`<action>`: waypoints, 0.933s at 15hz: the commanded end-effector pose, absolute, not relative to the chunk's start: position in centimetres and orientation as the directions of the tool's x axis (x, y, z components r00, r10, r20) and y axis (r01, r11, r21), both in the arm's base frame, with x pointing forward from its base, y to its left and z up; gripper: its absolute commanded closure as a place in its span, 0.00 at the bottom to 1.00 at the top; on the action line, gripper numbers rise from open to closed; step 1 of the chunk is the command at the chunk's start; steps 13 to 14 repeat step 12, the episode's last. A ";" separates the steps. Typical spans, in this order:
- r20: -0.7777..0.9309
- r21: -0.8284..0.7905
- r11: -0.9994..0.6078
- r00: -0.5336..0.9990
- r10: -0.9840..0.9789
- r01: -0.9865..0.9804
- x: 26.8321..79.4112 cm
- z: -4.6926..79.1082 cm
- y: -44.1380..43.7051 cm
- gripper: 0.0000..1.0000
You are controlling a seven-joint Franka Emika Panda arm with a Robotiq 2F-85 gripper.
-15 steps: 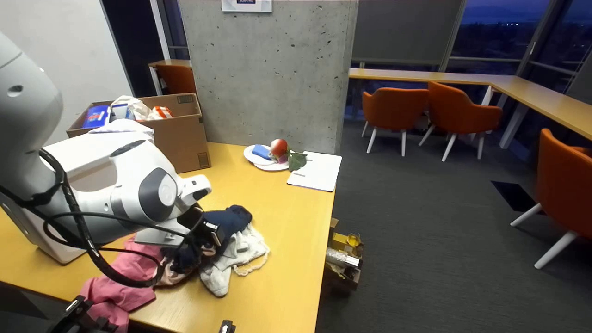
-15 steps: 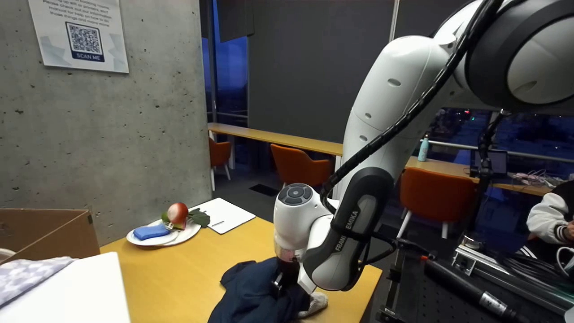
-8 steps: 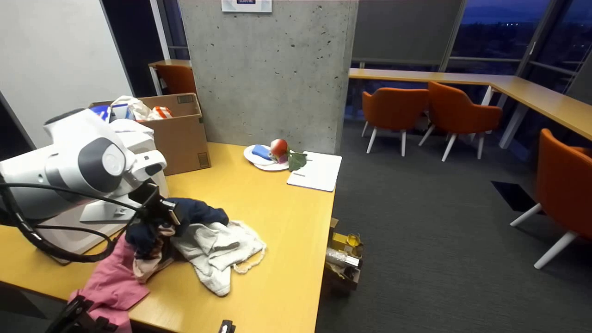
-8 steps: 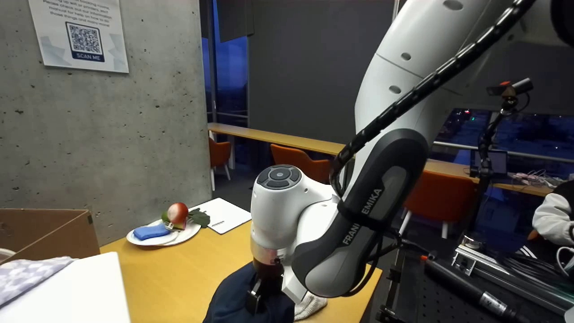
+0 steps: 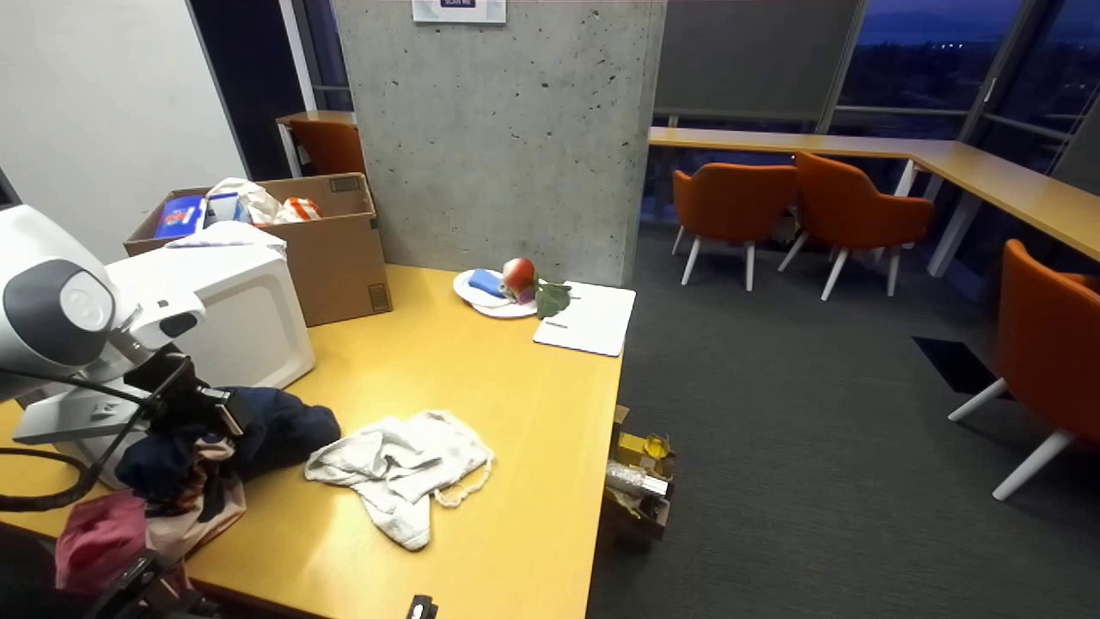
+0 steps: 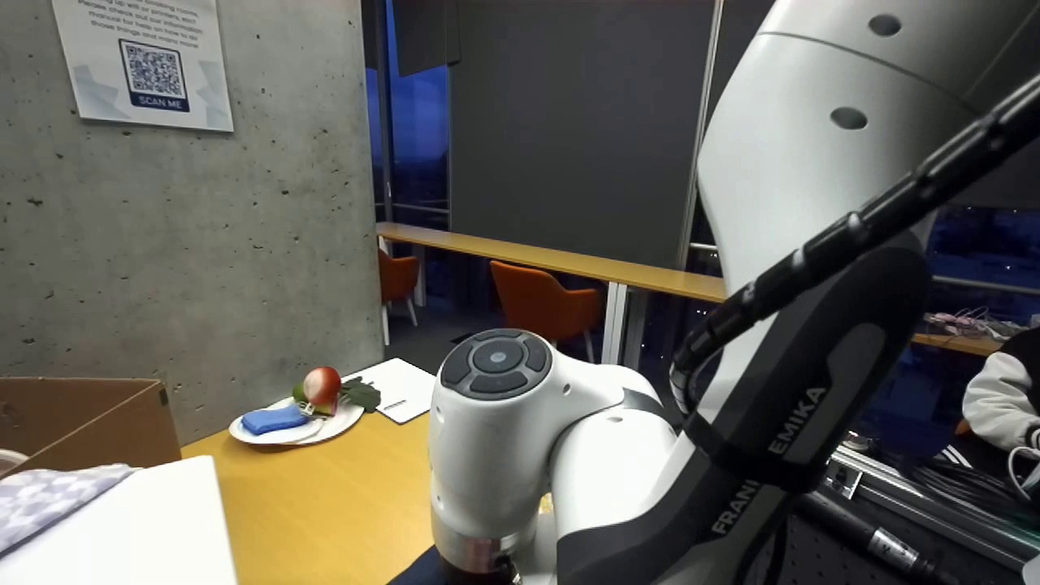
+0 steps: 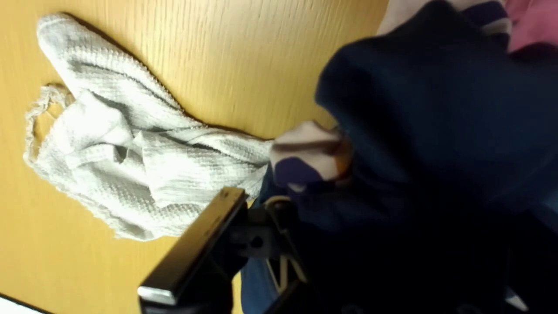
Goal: Put the clothes together
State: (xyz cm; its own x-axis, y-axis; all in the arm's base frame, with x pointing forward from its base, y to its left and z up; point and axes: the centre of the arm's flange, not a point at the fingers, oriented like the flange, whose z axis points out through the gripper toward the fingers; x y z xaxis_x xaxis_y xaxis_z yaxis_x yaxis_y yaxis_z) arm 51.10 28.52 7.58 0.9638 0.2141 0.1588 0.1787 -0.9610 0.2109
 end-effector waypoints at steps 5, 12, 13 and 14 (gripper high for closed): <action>0.039 0.252 -0.951 0.980 0.193 0.177 53.1 0.5 25.8 0.26; 0.018 0.252 -0.957 0.988 0.153 0.144 55.0 0.5 23.5 0.00; 0.018 0.252 -0.957 0.988 0.153 0.144 55.0 0.5 23.5 0.00; 0.018 0.252 -0.957 0.988 0.153 0.144 55.0 0.5 23.5 0.00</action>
